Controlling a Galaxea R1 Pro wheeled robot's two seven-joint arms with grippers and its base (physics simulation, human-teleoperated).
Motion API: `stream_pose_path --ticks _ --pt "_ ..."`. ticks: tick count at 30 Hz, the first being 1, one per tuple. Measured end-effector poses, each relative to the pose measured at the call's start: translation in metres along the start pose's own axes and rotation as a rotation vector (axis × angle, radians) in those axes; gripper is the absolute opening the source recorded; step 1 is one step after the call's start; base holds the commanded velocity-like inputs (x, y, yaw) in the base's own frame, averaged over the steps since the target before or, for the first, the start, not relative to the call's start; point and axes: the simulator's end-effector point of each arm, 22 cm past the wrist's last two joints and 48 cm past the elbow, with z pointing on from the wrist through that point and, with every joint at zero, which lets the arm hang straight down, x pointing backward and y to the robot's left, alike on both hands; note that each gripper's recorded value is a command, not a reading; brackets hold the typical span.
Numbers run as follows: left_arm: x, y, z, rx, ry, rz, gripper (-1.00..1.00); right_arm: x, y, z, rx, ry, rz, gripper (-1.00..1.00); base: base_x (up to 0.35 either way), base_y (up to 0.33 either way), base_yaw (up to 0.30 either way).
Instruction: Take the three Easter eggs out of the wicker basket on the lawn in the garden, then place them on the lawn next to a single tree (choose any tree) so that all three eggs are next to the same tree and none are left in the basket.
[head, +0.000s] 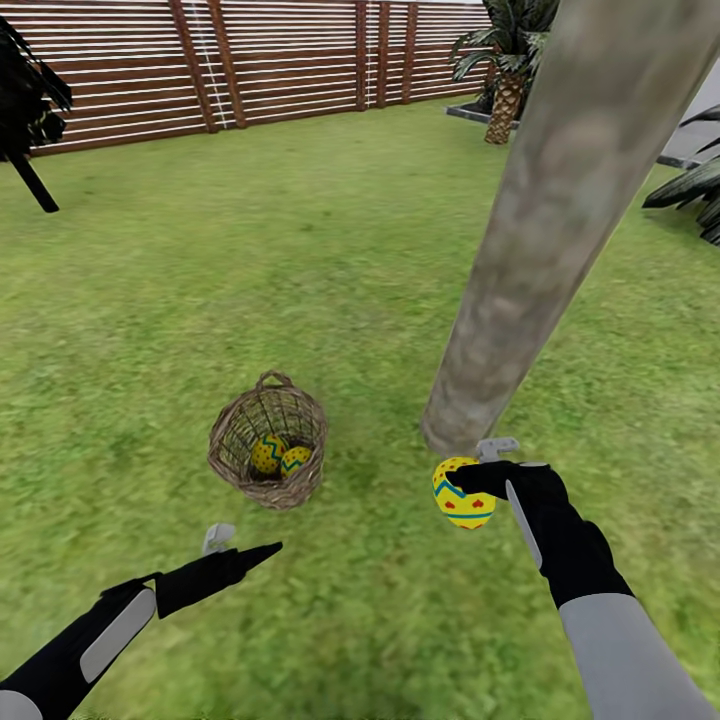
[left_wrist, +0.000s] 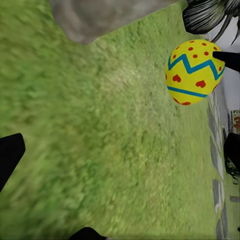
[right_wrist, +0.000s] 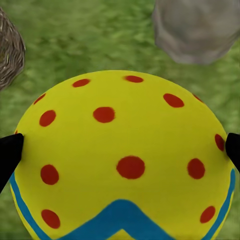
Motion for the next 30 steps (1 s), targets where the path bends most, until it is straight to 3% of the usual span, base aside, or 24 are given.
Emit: stream_pose_path --ticks 9,20,27,30 --pt "0.006 0.006 0.001 -0.007 0.008 -0.016 1.00 0.007 0.000 0.006 -0.002 0.013 0.002 -1.00 0.000 0.000 0.000" --pt "0.018 0.022 0.012 0.011 0.016 -0.024 1.00 0.027 -0.001 0.030 -0.003 0.030 0.003 -1.00 0.000 0.000 0.000" --pt "0.025 0.034 0.017 0.013 0.021 -0.031 1.00 0.033 0.001 0.043 -0.008 0.019 -0.003 -1.00 0.000 0.000 0.000" --pt "0.029 0.040 0.020 0.012 0.023 -0.035 1.00 0.031 0.001 0.052 -0.012 -0.022 -0.013 -1.00 0.000 0.000 0.000"
